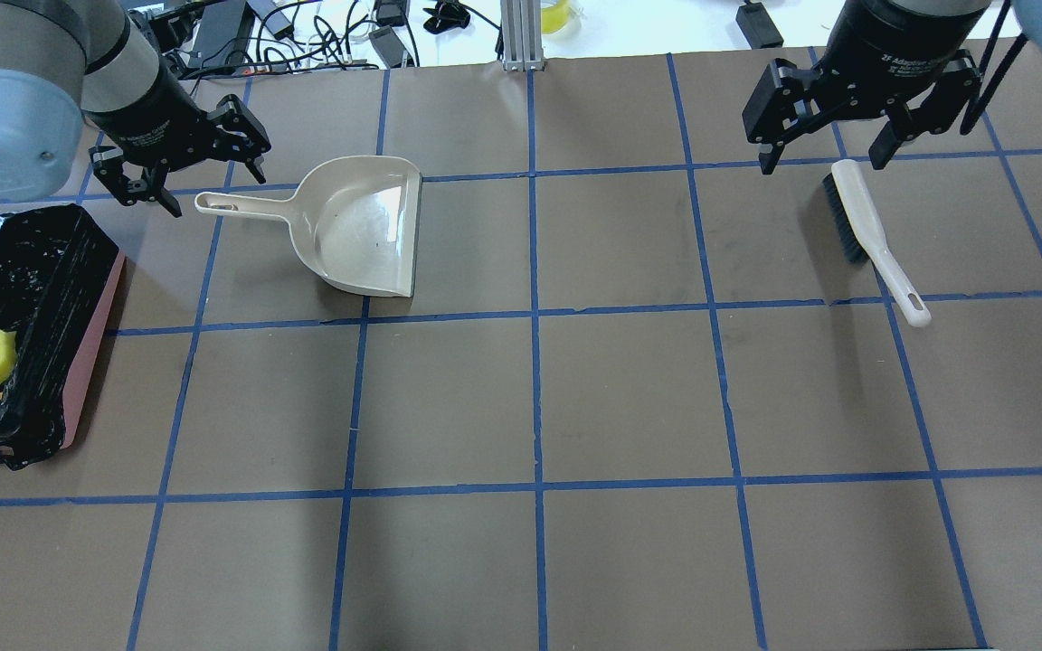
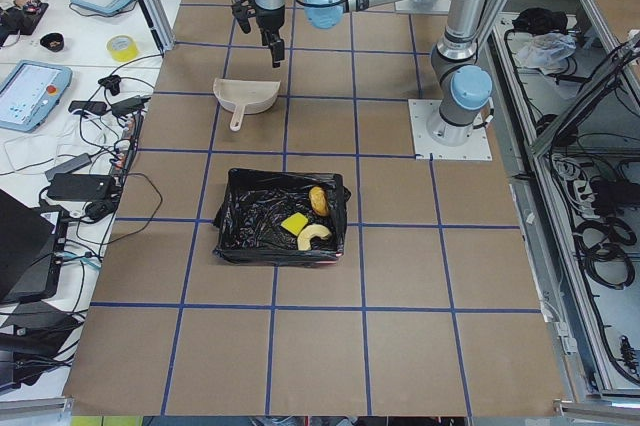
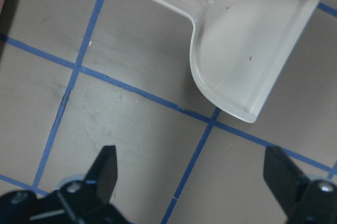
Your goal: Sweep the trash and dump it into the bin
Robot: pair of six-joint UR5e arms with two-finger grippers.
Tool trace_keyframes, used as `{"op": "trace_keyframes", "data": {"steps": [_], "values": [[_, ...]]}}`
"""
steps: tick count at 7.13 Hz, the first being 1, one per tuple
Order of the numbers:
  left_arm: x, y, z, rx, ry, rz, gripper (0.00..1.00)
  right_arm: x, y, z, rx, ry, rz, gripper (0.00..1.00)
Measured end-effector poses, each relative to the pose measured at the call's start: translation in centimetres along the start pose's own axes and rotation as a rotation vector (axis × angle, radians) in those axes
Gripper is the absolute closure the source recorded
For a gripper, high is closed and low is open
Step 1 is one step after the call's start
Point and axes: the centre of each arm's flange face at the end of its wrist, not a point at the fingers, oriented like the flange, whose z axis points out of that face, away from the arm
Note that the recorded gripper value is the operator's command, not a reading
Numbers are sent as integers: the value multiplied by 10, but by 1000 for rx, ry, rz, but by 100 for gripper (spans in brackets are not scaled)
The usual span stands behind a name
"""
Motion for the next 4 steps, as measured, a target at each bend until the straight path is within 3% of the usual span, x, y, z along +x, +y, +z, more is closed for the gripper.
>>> {"op": "trace_keyframes", "data": {"steps": [2,4], "values": [[7,34,-51,-10,42,77,0,0,0,-1,1,-2,0,0],[14,70,-94,-39,66,254,0,0,0,0,1,-3,0,0]]}}
